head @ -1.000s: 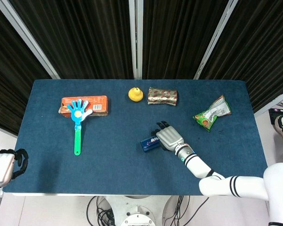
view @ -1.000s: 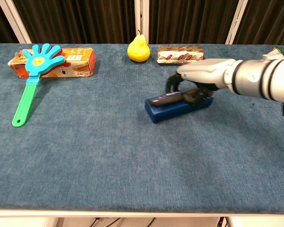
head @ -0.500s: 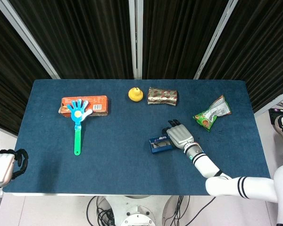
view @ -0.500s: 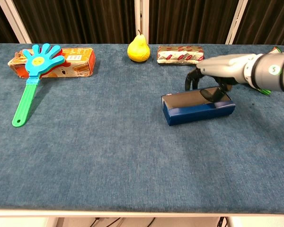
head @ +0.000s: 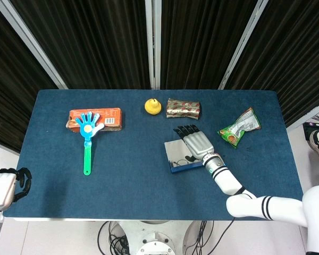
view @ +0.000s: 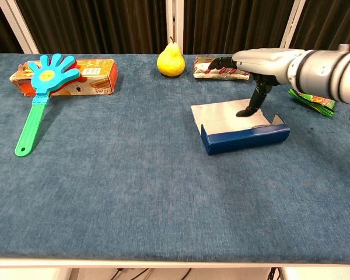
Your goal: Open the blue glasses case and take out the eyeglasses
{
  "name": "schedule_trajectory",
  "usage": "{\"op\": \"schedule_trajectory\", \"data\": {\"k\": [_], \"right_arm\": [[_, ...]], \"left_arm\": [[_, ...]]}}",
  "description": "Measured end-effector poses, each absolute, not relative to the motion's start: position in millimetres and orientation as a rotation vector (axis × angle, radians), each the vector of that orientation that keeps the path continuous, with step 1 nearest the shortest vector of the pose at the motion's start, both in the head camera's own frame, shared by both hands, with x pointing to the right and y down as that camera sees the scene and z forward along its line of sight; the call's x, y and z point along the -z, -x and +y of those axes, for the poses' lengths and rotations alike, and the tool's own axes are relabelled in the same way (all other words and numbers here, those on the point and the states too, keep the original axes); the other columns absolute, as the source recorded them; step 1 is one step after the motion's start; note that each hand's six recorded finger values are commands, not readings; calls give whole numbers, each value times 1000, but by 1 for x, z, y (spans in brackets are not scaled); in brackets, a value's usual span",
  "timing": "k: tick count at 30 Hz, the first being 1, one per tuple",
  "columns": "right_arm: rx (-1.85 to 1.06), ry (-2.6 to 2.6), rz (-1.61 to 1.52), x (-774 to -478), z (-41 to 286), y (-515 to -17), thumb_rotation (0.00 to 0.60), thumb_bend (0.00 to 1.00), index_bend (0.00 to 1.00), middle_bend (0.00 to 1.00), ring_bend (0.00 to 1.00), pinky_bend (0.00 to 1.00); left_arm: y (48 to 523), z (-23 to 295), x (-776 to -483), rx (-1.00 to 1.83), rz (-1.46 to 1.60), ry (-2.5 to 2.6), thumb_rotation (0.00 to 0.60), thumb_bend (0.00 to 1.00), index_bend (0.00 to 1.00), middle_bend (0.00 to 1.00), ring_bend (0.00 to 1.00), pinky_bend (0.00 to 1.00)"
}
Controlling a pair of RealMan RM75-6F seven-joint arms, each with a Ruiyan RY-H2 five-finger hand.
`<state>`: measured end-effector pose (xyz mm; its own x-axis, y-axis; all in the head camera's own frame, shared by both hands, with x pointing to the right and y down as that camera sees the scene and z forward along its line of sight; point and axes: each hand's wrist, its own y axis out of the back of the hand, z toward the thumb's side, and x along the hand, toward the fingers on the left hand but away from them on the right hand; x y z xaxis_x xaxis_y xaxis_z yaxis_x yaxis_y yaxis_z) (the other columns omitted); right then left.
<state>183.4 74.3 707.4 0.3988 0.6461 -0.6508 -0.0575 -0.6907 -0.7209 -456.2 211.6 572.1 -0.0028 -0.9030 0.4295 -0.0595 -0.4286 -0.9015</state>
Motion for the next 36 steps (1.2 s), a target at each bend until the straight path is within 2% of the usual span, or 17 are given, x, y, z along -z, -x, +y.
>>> {"op": "schedule_trajectory", "data": {"k": [5,8,14,20,29,34,36], "right_arm": [[-1234,2036,-476,-687,100,-189,600,9,0,34,0,0],[-1210,2059,-442,-685,115,-190,600,0,0,29,0,0],[-1224,2036,-393,-705,118,-170,600,5,0,27,0,0],[-1267,2010,-422,-730,99,-136,600,23,0,77,0,0],[-1350,1924,-550,-747,54,-109,600,232,0,153,0,0],[-1332,1967,-536,-740,52,-105,600,441,0,192,0,0],[-1305,1992,-509,-734,57,-105,600,481,0,212,0,0]], "left_arm": [[456,212,-572,1514,1017,1567,600,359,694,692,522,477],[456,212,-572,1515,1017,1566,600,359,693,692,522,477],[456,212,-572,1514,1023,1568,600,359,693,692,523,467],[457,212,-572,1514,1026,1576,600,359,694,693,523,457],[457,212,-572,1515,1027,1577,600,359,694,693,523,457],[457,212,-572,1516,1025,1580,600,359,694,693,522,457],[457,212,-572,1515,1025,1580,600,359,694,693,522,458]]}}
